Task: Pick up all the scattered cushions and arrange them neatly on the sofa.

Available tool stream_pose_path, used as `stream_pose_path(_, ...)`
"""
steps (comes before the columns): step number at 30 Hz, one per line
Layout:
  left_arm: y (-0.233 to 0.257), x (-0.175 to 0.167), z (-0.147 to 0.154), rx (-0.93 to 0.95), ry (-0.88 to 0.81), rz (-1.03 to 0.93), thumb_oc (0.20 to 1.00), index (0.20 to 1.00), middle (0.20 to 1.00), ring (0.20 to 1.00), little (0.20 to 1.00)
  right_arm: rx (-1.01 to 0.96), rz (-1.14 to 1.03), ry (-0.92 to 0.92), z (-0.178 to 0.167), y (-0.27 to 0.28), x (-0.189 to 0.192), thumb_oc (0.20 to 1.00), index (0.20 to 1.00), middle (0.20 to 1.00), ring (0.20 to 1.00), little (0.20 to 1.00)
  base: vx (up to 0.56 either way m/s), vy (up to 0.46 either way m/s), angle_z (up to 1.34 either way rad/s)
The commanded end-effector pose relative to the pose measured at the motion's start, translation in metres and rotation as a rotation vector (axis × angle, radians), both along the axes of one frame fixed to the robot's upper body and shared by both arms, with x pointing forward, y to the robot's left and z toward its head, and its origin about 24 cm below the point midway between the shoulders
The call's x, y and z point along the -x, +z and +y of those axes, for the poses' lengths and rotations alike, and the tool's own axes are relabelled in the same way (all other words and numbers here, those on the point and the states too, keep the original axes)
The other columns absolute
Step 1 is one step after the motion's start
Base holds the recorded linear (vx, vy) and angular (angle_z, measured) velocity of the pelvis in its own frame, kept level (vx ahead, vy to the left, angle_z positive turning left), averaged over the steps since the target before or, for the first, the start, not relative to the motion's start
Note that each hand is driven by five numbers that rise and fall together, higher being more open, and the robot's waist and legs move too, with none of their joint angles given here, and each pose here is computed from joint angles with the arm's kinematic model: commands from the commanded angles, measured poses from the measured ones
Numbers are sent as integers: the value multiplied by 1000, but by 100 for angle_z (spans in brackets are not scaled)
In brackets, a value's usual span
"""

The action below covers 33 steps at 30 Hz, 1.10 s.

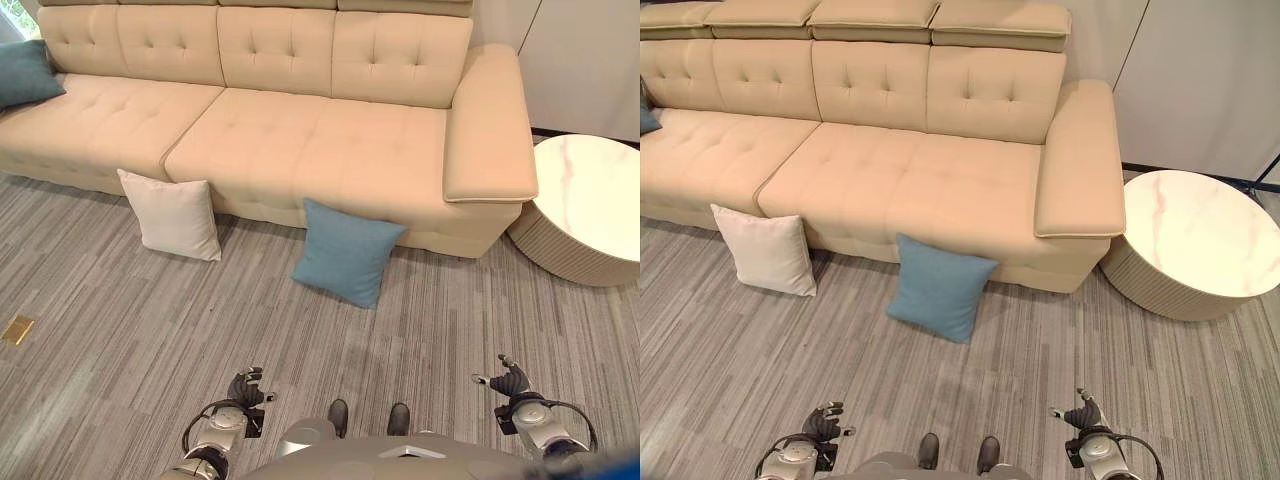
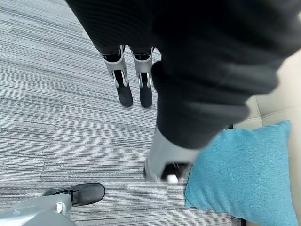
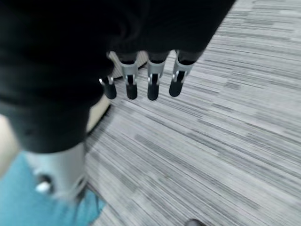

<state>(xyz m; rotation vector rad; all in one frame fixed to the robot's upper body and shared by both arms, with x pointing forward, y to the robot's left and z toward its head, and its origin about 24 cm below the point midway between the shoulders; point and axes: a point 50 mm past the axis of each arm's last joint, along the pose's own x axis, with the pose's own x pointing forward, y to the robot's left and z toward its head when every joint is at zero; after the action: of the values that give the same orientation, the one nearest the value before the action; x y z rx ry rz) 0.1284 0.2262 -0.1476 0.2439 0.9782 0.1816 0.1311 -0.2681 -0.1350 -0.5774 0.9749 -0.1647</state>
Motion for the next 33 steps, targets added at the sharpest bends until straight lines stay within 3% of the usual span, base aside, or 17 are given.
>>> stream_pose_path(1, 2, -13, -7, -7, -49, -14, 1000, 1000, 1000, 1000, 1000, 14, 3, 56, 8, -1, -6, 1000, 1000, 1000, 1000, 1000, 0, 0, 0)
stream_pose_path(10, -8, 12, -4, -9, -80, 102, 1000, 1000, 1000, 1000, 1000, 13, 106, 54, 9, -11, 18, 1000, 1000, 1000, 1000, 1000, -2, 8, -12)
stream_pose_path(33, -7, 4, -7, -31, -104, 96, 1000, 1000, 1000, 1000, 1000, 45, 74, 54, 3, -6, 7, 1000, 1000, 1000, 1000, 1000, -3, -26, 5)
